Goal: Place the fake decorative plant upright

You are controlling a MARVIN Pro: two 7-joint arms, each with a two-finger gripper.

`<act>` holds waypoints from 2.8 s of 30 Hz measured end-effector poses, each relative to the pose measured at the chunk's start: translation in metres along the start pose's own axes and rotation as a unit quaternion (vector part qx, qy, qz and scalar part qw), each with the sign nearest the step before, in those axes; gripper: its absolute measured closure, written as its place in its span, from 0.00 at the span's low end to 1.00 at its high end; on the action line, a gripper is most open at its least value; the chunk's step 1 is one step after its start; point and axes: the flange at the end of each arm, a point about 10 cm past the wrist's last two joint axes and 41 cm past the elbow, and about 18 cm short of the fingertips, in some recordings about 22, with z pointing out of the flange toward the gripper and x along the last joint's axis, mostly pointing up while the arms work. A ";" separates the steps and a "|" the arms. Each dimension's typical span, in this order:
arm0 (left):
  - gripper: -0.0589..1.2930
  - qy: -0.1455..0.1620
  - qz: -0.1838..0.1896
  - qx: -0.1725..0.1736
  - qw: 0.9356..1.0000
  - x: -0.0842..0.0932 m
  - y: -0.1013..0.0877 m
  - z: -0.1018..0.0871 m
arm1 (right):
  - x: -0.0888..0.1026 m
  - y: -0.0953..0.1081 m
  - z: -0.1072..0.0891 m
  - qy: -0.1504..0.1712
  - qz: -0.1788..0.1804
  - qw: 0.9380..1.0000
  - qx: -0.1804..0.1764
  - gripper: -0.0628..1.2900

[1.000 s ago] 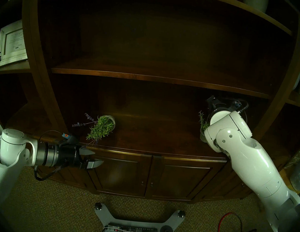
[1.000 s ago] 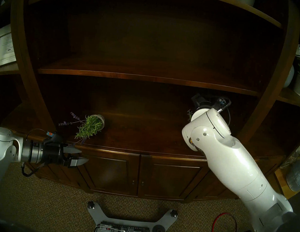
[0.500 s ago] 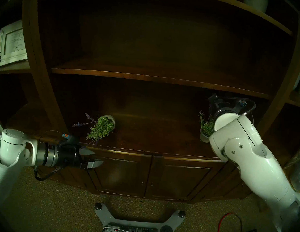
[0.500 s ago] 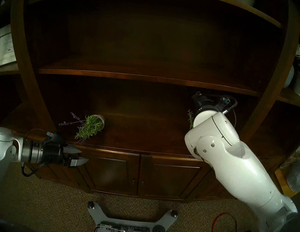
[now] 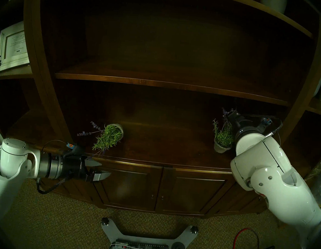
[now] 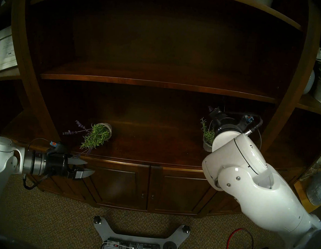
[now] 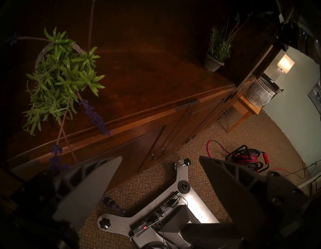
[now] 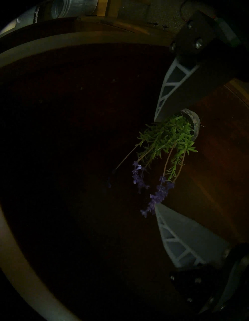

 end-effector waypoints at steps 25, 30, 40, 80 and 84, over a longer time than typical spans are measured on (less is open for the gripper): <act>0.06 -0.003 -0.002 -0.001 1.000 -0.002 -0.001 0.001 | -0.028 0.042 -0.002 -0.045 -0.049 0.997 -0.049 0.06; 0.06 -0.004 -0.002 -0.001 1.000 -0.002 -0.001 0.001 | -0.040 0.053 -0.005 -0.066 -0.069 0.993 -0.062 0.06; 0.06 -0.005 -0.002 -0.001 1.000 -0.002 -0.001 0.002 | -0.070 0.081 -0.016 -0.123 -0.123 0.981 -0.088 0.06; 0.06 -0.007 0.001 -0.001 1.000 -0.001 -0.001 0.001 | -0.092 0.058 -0.015 -0.289 -0.225 0.917 0.156 0.06; 0.06 -0.007 0.001 -0.001 1.000 -0.001 -0.001 0.001 | -0.091 0.056 -0.007 -0.305 -0.228 0.909 0.170 0.06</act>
